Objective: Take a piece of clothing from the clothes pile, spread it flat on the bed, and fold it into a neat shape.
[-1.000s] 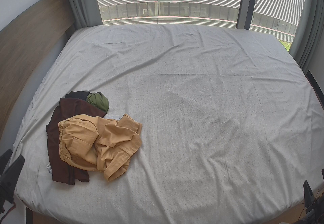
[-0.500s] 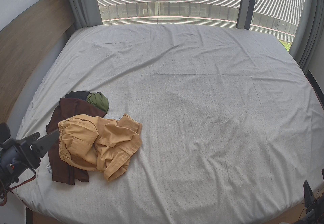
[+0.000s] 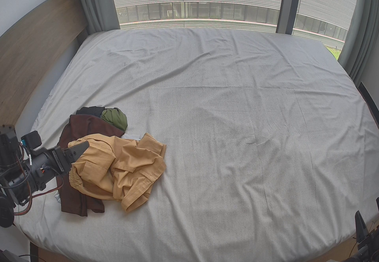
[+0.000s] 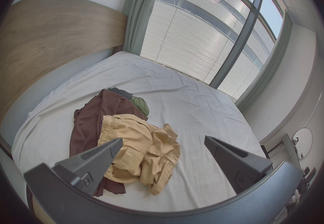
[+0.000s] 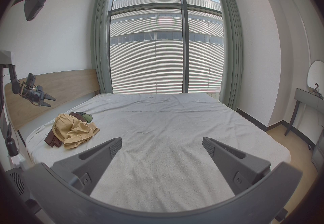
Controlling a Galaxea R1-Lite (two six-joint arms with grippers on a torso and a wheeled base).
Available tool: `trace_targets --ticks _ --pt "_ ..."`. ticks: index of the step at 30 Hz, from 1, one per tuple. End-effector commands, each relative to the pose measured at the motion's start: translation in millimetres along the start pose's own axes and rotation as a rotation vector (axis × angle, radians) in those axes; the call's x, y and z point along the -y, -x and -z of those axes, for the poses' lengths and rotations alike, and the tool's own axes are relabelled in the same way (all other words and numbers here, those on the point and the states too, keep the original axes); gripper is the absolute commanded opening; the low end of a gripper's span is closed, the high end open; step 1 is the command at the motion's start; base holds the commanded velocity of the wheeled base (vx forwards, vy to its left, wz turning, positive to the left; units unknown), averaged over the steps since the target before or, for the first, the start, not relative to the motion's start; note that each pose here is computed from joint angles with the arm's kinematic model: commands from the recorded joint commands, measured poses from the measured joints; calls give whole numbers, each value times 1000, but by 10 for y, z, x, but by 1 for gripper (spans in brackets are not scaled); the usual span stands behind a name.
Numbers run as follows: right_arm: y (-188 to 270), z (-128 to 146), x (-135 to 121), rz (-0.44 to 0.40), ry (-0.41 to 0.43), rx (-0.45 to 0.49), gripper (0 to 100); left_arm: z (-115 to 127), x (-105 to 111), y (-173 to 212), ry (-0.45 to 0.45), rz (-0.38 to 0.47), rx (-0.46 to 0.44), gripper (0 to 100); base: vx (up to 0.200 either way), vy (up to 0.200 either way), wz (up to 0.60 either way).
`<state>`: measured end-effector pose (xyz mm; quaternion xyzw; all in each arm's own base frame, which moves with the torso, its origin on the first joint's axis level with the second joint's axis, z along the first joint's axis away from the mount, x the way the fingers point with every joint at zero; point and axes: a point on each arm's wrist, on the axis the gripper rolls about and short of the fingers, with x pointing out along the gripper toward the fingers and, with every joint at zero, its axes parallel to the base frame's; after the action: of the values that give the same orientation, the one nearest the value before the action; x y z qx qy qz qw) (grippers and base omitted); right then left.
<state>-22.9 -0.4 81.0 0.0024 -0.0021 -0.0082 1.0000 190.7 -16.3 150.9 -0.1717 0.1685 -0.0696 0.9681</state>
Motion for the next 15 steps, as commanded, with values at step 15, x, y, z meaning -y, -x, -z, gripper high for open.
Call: trace_targets --ticks 15 --pt "-2 52 0 1 0 -3 100 176 -608 -426 120 -82 -145 100 0 0 0"
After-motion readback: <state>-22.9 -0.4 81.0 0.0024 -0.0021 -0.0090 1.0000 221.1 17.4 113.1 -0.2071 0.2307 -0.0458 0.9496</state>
